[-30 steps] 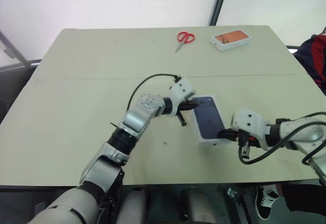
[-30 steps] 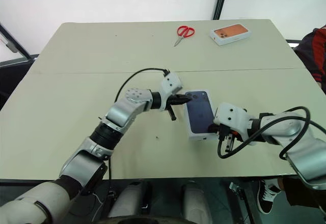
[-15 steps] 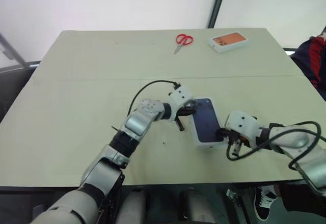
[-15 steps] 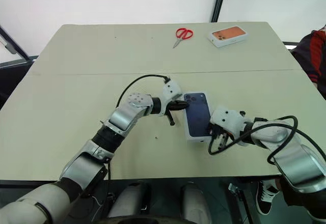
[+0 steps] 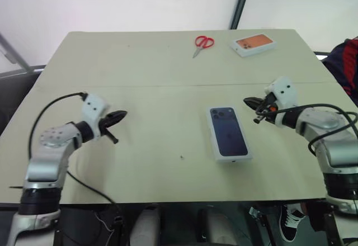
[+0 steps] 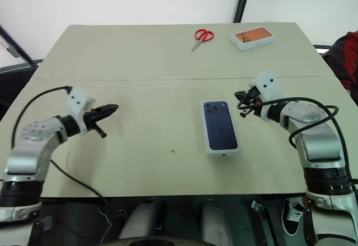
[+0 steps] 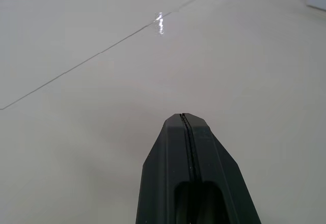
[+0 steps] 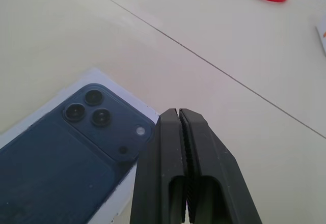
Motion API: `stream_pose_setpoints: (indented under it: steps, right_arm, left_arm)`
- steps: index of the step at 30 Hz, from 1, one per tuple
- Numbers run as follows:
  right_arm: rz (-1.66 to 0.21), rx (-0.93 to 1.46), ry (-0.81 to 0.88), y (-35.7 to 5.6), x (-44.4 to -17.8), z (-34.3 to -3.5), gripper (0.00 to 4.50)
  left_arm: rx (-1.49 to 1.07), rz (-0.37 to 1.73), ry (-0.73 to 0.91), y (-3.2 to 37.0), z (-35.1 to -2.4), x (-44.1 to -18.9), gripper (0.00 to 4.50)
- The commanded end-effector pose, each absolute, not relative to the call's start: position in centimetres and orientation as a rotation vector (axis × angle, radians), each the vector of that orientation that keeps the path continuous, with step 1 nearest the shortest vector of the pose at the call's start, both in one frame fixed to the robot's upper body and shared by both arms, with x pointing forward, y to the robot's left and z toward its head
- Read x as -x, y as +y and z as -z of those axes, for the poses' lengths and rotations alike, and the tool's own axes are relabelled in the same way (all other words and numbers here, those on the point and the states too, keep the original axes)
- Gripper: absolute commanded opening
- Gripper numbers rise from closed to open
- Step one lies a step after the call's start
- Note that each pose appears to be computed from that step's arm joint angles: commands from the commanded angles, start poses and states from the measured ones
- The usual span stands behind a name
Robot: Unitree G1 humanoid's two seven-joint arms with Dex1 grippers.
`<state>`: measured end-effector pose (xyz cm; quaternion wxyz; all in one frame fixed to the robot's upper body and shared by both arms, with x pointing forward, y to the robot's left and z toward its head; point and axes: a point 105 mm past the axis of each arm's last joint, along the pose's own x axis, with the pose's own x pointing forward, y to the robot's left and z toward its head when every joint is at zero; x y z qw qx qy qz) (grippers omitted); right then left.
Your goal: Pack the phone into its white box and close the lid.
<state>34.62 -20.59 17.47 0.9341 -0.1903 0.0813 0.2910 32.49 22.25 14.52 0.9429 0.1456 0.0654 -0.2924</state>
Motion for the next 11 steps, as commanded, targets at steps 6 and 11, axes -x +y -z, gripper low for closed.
stream_pose_setpoints:
  steps: [6,11]
  right_arm:
    - [-0.663,0.406,0.12,-19.3,-35.19,-17.96,0.09]
    - [-0.669,0.4,0.114,-18.75,-35.2,-17.88,0.09]
  left_arm:
    - [-0.316,0.51,0.092,23.8,-15.75,-31.34,0.0]
    - [-0.308,0.509,0.095,23.41,-15.5,-31.56,0.0]
